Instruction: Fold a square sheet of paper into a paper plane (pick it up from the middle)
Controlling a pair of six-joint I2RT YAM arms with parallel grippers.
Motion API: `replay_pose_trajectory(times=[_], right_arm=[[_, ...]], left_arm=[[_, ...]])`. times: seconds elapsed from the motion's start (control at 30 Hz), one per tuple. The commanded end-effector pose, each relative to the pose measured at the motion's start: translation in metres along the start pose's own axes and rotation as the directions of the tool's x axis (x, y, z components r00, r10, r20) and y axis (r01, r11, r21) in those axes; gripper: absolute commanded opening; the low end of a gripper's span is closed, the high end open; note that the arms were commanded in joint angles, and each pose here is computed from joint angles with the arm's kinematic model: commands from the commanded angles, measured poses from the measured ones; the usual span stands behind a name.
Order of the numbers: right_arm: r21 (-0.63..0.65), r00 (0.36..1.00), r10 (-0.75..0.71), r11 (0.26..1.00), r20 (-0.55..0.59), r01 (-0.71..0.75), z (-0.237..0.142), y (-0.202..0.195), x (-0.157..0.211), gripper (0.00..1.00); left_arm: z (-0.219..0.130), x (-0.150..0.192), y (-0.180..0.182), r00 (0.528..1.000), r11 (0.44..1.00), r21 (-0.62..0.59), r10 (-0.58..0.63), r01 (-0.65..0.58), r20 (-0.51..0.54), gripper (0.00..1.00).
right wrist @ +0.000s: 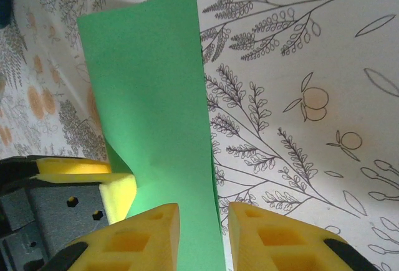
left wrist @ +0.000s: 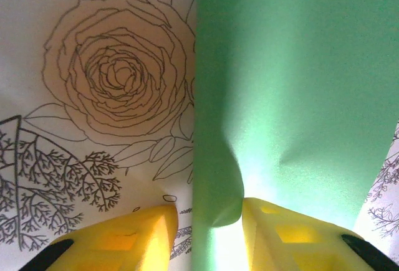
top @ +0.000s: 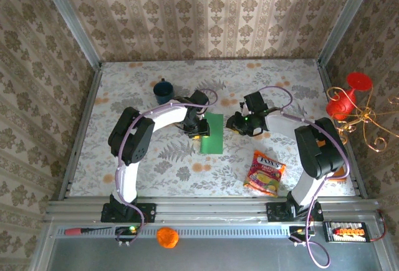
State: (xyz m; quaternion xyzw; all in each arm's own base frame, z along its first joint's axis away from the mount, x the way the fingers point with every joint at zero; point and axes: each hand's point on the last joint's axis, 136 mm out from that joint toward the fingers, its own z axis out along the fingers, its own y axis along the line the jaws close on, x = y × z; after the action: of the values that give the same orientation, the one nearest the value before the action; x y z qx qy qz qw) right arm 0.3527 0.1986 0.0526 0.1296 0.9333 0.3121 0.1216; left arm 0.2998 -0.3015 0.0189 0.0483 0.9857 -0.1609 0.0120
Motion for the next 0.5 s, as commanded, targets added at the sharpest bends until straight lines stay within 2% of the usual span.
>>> replay_pose_trajectory(times=[0.0, 0.37, 0.47], right_arm=[[-0.040, 0.999, -0.035, 0.999, -0.020, 0.034, 0.005, 0.012, 0.002, 0.27], [-0.077, 0.987, -0.119, 0.991, -0.111, 0.111, 0.025, 0.029, 0.024, 0.16], [-0.077, 0.982, -0.130, 0.990, -0.137, 0.121, 0.033, 0.031, 0.030, 0.09]], left_arm=[[0.037, 0.016, 0.035, 0.995, 0.992, -0.114, -0.056, 0.046, -0.080, 0.37], [0.039, 0.019, 0.037, 0.994, 0.991, -0.124, -0.062, 0.051, -0.089, 0.37], [0.039, 0.018, 0.037, 0.995, 0.991, -0.125, -0.056, 0.045, -0.088, 0.37]])
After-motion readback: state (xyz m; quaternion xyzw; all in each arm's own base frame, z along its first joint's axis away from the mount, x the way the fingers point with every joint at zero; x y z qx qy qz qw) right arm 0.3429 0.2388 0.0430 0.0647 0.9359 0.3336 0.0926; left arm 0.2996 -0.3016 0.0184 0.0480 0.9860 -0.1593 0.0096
